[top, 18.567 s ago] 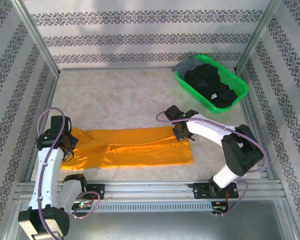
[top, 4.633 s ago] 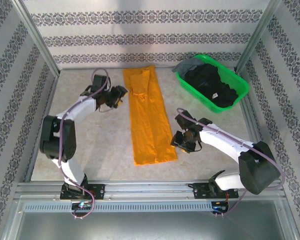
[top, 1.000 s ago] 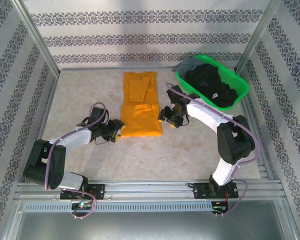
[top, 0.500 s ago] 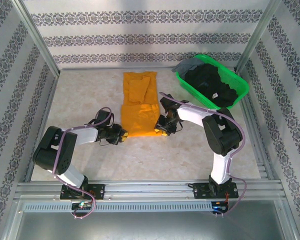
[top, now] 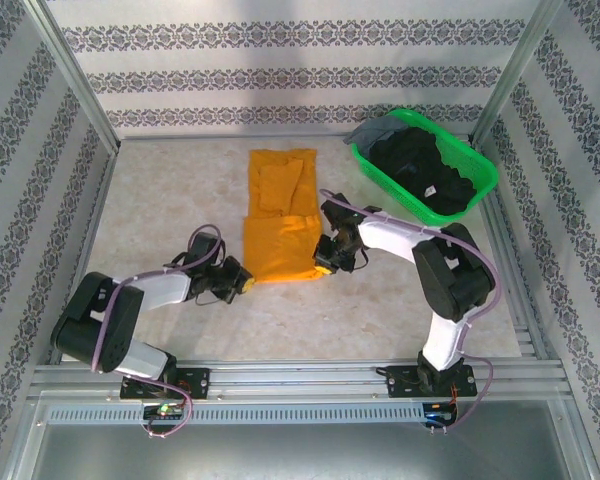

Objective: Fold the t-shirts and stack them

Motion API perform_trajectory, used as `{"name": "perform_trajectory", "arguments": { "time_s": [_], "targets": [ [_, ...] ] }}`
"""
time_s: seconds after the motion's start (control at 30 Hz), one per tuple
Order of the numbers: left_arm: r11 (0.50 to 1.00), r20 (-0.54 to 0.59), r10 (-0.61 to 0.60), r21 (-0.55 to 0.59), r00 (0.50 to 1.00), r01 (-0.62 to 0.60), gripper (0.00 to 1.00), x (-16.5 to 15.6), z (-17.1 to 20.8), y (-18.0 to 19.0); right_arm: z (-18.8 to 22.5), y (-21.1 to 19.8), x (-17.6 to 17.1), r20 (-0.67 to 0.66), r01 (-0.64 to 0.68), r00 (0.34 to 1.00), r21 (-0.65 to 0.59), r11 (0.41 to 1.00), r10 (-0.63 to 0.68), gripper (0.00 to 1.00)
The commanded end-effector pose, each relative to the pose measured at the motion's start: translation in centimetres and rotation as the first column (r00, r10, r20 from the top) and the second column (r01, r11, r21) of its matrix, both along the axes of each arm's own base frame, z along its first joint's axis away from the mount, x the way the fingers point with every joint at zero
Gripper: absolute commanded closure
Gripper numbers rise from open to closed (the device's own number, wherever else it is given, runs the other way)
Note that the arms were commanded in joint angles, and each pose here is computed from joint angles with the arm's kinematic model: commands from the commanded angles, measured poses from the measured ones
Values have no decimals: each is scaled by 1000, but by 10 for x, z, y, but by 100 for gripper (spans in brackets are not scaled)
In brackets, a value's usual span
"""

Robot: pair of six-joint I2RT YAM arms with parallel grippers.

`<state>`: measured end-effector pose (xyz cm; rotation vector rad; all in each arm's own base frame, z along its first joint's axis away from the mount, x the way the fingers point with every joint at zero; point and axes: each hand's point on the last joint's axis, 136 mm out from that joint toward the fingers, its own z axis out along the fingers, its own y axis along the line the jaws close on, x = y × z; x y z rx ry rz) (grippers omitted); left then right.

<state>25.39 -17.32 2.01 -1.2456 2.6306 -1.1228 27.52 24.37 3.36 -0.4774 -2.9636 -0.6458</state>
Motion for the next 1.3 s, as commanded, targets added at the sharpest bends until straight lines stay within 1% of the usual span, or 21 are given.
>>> {"name": "perform_trajectory", "arguments": {
  "time_s": [0.0,0.1,0.13,0.2,0.3,0.4,0.53,0.67,0.77,0.87,0.93,1.03,1.13,1.17,1.27],
  "targets": [
    [996,-11,-89,-7,996,88,100,-33,7,-7,10,3,-45,-56,-79,995,12,997,80,100],
    [990,4,-140,-7,990,140,100,-58,25,-11,18,5,-81,-103,-101,989,38,994,104,100],
    [988,27,-153,-1,988,153,100,-63,33,-11,22,4,-91,-113,-96,989,42,994,100,100],
    [983,121,-181,8,976,181,100,-63,55,-12,31,4,-100,-110,-74,991,55,996,80,100],
    [982,236,-187,48,954,180,100,-57,78,-5,44,4,-96,-93,-17,995,66,998,23,100],
    [988,308,-150,27,939,149,100,-43,94,-8,62,4,-78,-51,42,998,57,998,-39,100],
    [993,420,-114,59,900,98,100,-8,137,-8,92,-1,-47,5,107,994,41,993,-107,100],
    [997,491,-81,39,867,72,100,32,176,-7,122,-7,-17,47,167,984,69,983,-171,100],
    [997,524,-69,15,849,72,100,60,195,-8,138,-7,6,58,204,976,93,975,-209,100],
    [998,549,-49,-5,835,61,100,91,204,-9,146,-6,34,73,244,965,112,963,-253,100],
    [998,557,-41,-17,830,61,100,116,207,-10,148,-8,54,73,281,954,121,952,-290,100],
    [999,573,-33,-15,819,51,100,155,207,-11,151,-11,94,104,338,929,148,930,-354,100],
    [999,578,-29,-13,815,45,100,199,200,-14,141,-17,133,101,385,911,143,912,-400,100],
    [999,579,-22,-15,815,37,100,214,195,-13,133,-19,145,90,401,905,142,905,-416,100],
    [1000,535,-7,-13,845,17,100,254,163,-10,113,-21,190,76,436,887,179,882,-455,100]
  ]
}}
